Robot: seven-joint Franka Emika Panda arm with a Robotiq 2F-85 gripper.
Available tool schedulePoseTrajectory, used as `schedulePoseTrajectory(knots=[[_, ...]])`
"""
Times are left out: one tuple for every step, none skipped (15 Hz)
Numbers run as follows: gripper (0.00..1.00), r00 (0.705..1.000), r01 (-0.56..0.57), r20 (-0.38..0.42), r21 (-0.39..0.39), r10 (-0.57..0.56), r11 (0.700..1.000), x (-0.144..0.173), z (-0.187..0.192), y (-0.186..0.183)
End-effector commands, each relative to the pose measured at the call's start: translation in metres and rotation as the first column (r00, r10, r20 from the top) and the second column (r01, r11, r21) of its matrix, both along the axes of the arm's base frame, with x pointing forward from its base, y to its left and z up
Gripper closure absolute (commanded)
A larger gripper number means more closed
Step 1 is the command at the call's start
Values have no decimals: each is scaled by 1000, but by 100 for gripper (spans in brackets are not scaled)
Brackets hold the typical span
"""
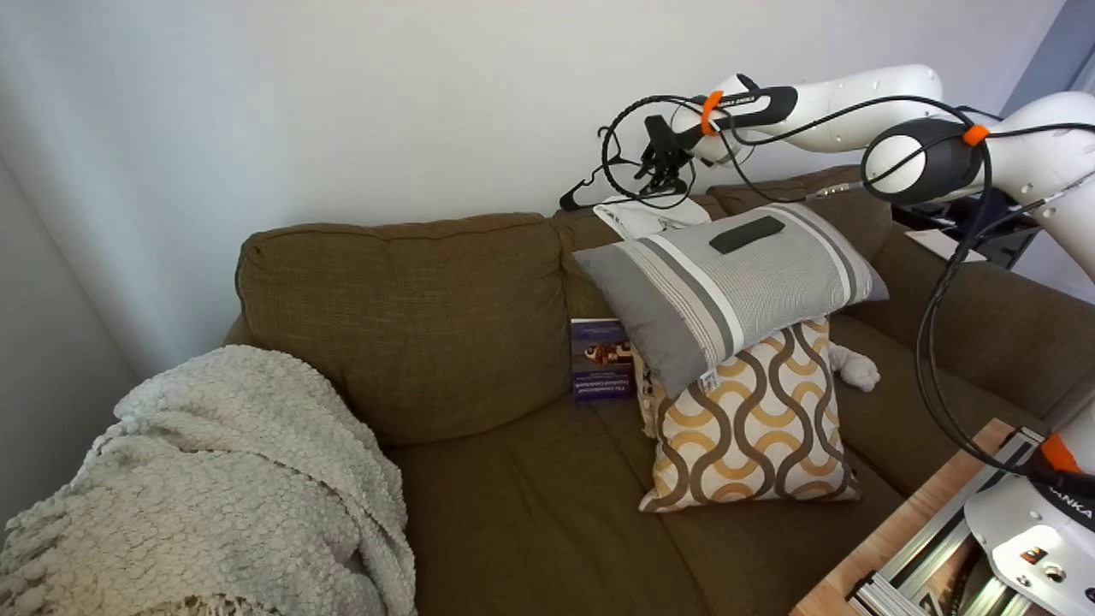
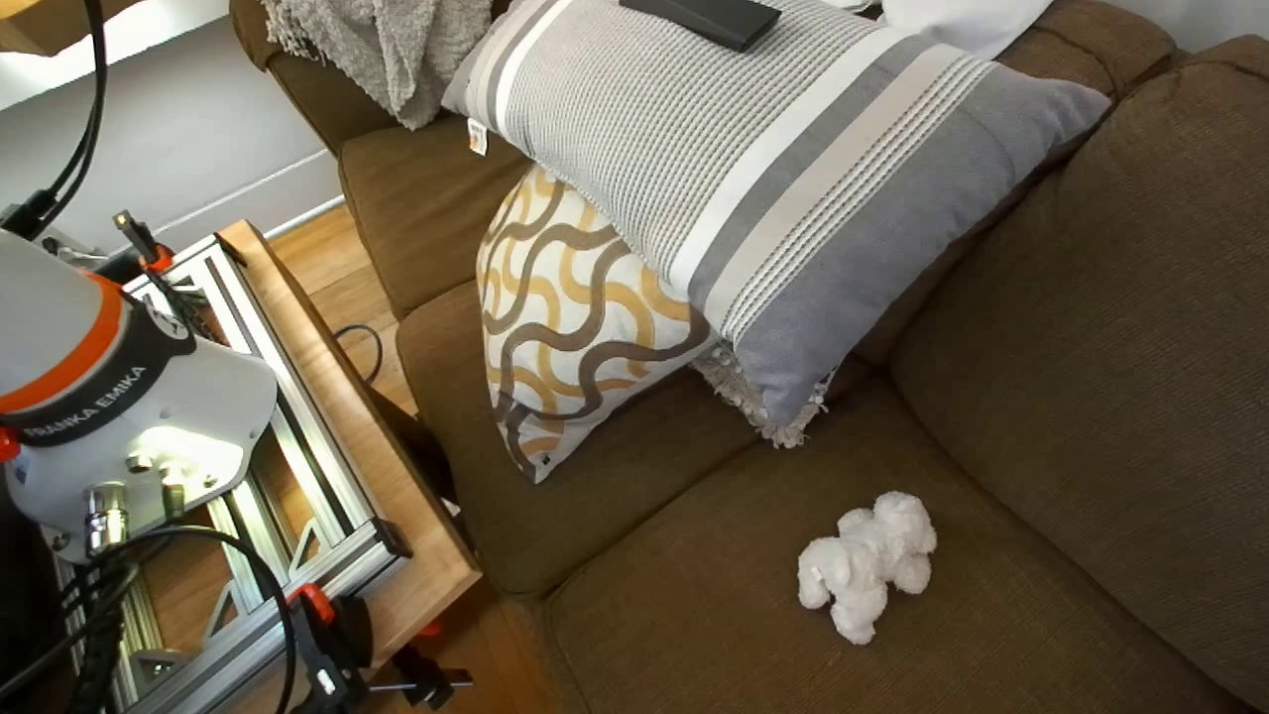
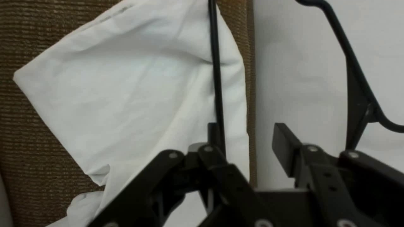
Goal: Move the hanger to the sofa head
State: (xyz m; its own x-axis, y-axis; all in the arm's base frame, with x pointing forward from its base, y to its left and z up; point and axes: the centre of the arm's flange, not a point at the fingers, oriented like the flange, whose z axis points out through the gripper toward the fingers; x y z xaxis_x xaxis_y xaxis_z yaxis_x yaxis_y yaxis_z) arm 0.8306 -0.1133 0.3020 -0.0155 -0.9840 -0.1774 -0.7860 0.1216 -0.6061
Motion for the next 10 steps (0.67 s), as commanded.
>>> schedulePoseTrajectory(knots=[[21, 999, 24, -30, 21, -24, 999, 22, -3, -7], [12, 1000, 27, -16, 23, -27, 999, 19, 2, -6], [5, 1000, 19, 16, 32, -20, 999, 10, 12, -5], [1, 999, 23, 33, 28, -24, 999, 0, 23, -3], [0, 998, 21, 62, 21, -22, 1000, -19, 37, 0], [0, 996, 28, 85, -6, -28, 1000, -31, 49, 2], [0, 995, 6, 99, -45, -2, 999, -49, 58, 5], [0, 993, -22, 115, -75, 31, 997, -58, 66, 6], [0, 990, -44, 130, -110, 58, 993, -69, 74, 7], [0, 976, -79, 190, -141, 106, 987, -75, 81, 9]])
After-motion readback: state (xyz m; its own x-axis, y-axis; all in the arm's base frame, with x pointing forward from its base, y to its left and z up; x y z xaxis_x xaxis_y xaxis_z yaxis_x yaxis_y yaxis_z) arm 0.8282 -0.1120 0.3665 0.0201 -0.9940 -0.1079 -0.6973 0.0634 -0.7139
